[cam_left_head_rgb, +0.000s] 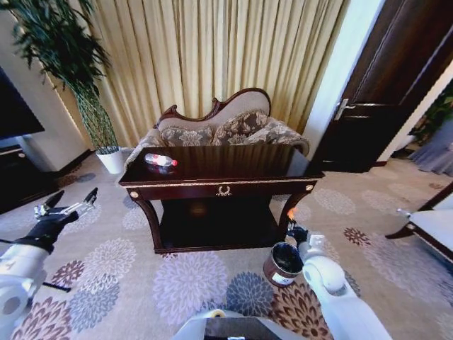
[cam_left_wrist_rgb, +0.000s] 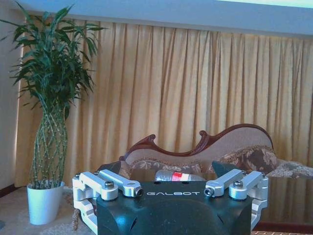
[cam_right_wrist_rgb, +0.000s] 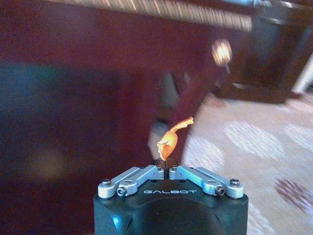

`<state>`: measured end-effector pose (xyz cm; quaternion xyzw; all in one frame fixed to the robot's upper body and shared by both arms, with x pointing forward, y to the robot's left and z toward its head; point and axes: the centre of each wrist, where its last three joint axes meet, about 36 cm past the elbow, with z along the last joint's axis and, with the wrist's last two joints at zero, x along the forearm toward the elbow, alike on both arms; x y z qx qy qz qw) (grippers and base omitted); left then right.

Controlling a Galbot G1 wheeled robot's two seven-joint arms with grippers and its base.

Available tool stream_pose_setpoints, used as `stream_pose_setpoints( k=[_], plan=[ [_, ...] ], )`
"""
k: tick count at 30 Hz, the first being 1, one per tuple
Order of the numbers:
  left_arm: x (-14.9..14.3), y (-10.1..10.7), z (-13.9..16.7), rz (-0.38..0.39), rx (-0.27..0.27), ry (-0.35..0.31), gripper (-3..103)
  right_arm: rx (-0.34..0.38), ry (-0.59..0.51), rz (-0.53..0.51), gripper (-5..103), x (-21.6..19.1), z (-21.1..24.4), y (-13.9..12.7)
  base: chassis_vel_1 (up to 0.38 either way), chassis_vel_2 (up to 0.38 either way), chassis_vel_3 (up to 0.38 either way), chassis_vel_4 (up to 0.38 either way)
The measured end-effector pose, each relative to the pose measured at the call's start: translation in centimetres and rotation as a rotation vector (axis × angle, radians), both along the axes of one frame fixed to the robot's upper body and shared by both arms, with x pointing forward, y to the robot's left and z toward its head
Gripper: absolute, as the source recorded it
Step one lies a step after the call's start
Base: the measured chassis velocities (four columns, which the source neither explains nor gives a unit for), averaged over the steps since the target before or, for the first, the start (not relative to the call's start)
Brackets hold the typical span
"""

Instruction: Move to the front of the table and place the trash on the table into the trash bin.

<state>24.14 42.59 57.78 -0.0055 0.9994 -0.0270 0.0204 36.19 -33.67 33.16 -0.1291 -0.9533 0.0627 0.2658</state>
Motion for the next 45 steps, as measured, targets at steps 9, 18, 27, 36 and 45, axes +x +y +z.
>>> stream_pose_setpoints(
  k=[9,18,27,36,45],
  plan=[
    [-0.6,0.2,0.0,0.01,0.004,-0.005,100,-0.095,0.144,-0.12,0,3.2,-8.6,-4.6,-0.014,0.008,0.01,-0.007],
    [-0.7,-0.1,0.1,0.008,0.0,-0.01,100,-0.155,0.182,-0.173,0,4.8,-11.2,-6.9,0.0,0.0,0.0,0.0],
    [-0.7,-0.5,0.2,-0.002,0.001,-0.012,100,-0.185,0.19,-0.184,25,4.7,-12.1,-6.5,0.0,0.0,0.0,0.0],
    [-0.9,-0.6,0.4,-0.002,0.004,-0.013,100,-0.195,0.153,-0.173,63,5.1,-11.3,-5.9,0.0,0.0,0.0,0.0],
    [-0.9,-1.1,0.3,-0.009,-0.003,-0.016,100,0.01,-0.238,-0.021,95,2.9,-2.2,-1.2,0.0,0.0,0.0,0.0]
  ],
)
